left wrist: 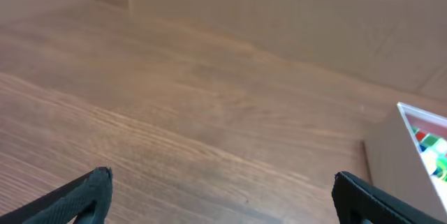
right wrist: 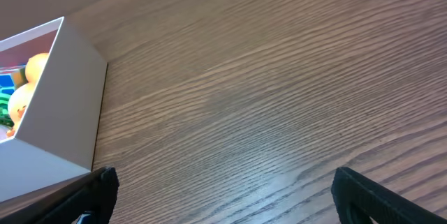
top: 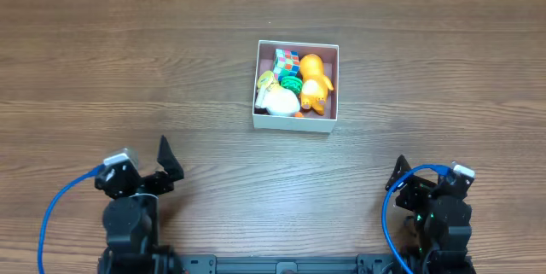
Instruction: Pack container
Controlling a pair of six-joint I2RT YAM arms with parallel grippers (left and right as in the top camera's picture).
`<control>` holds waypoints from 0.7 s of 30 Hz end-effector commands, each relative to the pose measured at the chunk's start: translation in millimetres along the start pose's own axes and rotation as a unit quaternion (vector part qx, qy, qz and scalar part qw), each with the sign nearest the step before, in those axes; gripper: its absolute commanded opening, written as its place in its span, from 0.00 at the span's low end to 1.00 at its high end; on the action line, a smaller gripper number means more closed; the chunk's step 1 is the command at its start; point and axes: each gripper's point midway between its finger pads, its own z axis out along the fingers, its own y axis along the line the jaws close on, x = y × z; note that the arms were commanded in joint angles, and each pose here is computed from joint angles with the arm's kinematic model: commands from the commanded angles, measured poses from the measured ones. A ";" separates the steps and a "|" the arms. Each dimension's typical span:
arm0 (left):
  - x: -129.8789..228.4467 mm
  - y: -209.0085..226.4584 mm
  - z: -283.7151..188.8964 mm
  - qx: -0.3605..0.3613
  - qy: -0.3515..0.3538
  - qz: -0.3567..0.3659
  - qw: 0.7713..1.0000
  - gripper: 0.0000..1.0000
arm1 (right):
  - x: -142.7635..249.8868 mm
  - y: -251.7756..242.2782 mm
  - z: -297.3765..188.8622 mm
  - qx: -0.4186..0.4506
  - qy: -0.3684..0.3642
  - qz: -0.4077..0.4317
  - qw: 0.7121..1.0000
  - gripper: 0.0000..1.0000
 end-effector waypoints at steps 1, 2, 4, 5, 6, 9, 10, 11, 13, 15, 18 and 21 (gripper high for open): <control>12.1 5.2 4.1 -0.005 -0.003 -0.012 1.000 1.00 | -3.7 -0.1 -1.1 0.001 -0.010 -0.003 1.000 1.00; 16.7 6.2 5.4 -0.005 -0.001 -0.012 1.000 1.00 | -3.7 -0.1 -1.1 0.001 -0.010 -0.003 1.000 1.00; 16.9 5.8 6.4 -0.003 -0.006 -0.013 1.000 1.00 | -3.7 -0.1 -1.1 0.001 -0.010 -0.003 1.000 1.00; 17.7 5.9 6.6 -0.003 -0.005 -0.013 1.000 1.00 | -3.7 -0.1 -1.1 0.001 -0.010 -0.003 1.000 1.00; 17.9 6.0 6.6 -0.004 -0.004 -0.013 1.000 1.00 | -3.7 -0.1 -1.1 0.001 -0.010 -0.003 1.000 1.00; 18.1 6.1 6.7 -0.004 -0.004 -0.012 1.000 1.00 | -3.6 -0.2 -1.1 0.001 -0.009 -0.003 1.000 1.00; 18.1 6.1 6.7 -0.004 -0.004 -0.012 1.000 1.00 | -3.7 -0.1 -1.1 0.001 -0.010 -0.003 1.000 1.00; 18.1 6.1 6.7 -0.004 -0.004 -0.012 1.000 1.00 | -3.7 -0.1 -1.1 0.001 -0.010 -0.003 1.000 1.00; 18.1 6.0 6.7 -0.004 -0.004 -0.012 1.000 1.00 | -3.7 -0.1 -1.1 0.001 -0.010 -0.003 1.000 1.00; 18.1 6.0 6.7 -0.004 -0.004 -0.012 1.000 1.00 | -3.7 -0.1 -1.1 0.001 -0.010 -0.003 1.000 1.00; 18.1 5.9 6.7 -0.003 -0.004 -0.012 1.000 1.00 | -3.7 -0.1 -1.1 0.001 -0.010 -0.003 1.000 1.00; 18.1 6.0 6.7 -0.004 -0.004 -0.012 1.000 1.00 | -3.7 -0.1 -1.1 0.001 -0.010 -0.003 1.000 1.00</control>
